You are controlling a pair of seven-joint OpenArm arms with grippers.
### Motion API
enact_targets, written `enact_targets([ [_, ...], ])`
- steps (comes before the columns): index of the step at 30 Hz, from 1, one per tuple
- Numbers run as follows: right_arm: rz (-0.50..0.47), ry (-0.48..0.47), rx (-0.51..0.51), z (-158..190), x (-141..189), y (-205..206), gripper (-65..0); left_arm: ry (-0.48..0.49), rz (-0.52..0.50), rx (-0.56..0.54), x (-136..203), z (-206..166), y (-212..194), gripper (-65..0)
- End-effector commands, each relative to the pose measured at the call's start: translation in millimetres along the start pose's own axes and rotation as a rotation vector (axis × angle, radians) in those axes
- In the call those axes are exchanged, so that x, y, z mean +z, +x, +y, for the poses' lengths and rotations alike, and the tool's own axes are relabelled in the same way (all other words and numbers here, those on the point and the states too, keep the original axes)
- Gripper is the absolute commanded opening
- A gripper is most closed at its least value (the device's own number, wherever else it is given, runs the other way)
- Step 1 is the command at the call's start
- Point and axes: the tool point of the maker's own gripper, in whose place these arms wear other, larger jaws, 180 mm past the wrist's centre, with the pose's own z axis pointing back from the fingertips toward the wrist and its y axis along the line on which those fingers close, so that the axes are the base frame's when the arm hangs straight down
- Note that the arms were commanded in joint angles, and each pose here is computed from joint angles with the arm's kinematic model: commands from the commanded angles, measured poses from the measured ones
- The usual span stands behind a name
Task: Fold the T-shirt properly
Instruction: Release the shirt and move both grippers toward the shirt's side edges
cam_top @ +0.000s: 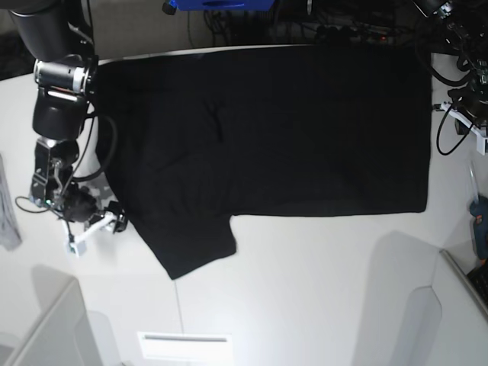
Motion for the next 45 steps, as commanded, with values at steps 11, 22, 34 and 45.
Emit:
enact_targets([
  [11,0.052,0.093,0.169,20.8,-2.3,-8.8,-23.3,0.003,-0.008,0.002,-2.4,6.5,2.8,-65.0],
  [22,0.07,0.129,0.203,42.3,-15.0,-30.9,-23.4,0.003,-0.012,0.004,-2.5,6.6,3.7,-65.0],
  [34,0.053,0.133,0.192,41.4,-16.7,-39.3,-65.0,-0.005,-0.03,0.032,-9.8,6.0,13.1,-63.4],
  [45,0.057,0.102,0.171,35.7,-17.1,-39.3,-65.0,-0.012,-0.029,0.015,-57.5,-6.3,68.0,-12.7],
])
